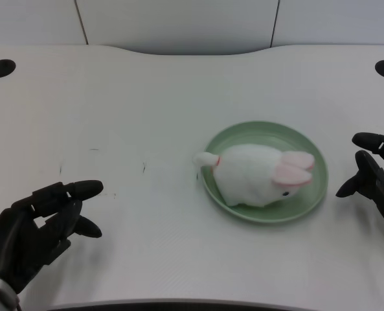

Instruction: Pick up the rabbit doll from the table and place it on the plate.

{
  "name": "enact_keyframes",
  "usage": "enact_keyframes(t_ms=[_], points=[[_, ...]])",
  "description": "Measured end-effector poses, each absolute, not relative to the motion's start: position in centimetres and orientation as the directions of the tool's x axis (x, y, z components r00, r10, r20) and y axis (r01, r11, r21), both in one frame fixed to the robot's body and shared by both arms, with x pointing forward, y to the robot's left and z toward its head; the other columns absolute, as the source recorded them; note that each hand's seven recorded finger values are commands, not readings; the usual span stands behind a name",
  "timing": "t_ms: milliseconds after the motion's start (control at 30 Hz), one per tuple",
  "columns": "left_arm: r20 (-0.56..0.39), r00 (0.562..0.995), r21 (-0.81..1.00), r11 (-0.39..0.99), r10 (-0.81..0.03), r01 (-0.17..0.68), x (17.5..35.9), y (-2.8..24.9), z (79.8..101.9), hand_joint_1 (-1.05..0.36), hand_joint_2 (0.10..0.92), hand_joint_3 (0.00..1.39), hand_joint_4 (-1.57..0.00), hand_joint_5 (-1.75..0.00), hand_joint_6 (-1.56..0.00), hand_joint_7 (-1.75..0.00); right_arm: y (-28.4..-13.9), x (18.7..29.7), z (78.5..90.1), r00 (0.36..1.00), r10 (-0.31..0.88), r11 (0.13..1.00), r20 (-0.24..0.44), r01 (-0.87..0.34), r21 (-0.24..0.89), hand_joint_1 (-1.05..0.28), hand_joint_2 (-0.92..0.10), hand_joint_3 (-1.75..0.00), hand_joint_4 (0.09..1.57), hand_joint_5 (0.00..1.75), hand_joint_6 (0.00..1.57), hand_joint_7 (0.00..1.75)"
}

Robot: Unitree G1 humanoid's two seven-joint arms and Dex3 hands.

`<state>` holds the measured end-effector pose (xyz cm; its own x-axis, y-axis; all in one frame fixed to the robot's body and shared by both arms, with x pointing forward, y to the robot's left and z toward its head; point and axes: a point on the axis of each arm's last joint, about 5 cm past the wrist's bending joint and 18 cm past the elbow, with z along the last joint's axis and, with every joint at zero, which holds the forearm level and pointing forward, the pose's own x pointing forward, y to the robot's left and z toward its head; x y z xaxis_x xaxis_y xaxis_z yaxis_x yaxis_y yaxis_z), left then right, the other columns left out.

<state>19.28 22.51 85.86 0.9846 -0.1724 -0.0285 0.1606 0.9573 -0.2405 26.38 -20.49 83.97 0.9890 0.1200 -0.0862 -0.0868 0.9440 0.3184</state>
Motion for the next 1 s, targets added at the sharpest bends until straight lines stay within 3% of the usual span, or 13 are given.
enact_keyframes(t_ms=[167, 1000], points=[[-0.028, 0.991, -0.252, 0.961, -0.128, 0.117, 19.3, 22.4, 85.3, -0.54, 0.921, 0.50, -0.48, -1.69, -0.50, -1.16, -20.5, 26.4, 83.9, 0.989, 0.120, 0.941, -0.092, -0.084, 0.328, -0.50, -0.92, -0.26, 0.89, 1.42, 0.78, 1.14], [-0.043, 0.995, -0.286, 0.955, -0.094, 0.077, 19.3, 22.0, 84.7, -0.54, 0.921, 0.46, -0.50, -1.66, -0.50, -1.18, -20.8, 26.8, 84.3, 0.988, 0.118, 0.943, -0.101, -0.080, 0.323, -0.50, -0.92, -0.25, 0.88, 1.42, 0.78, 1.15]])
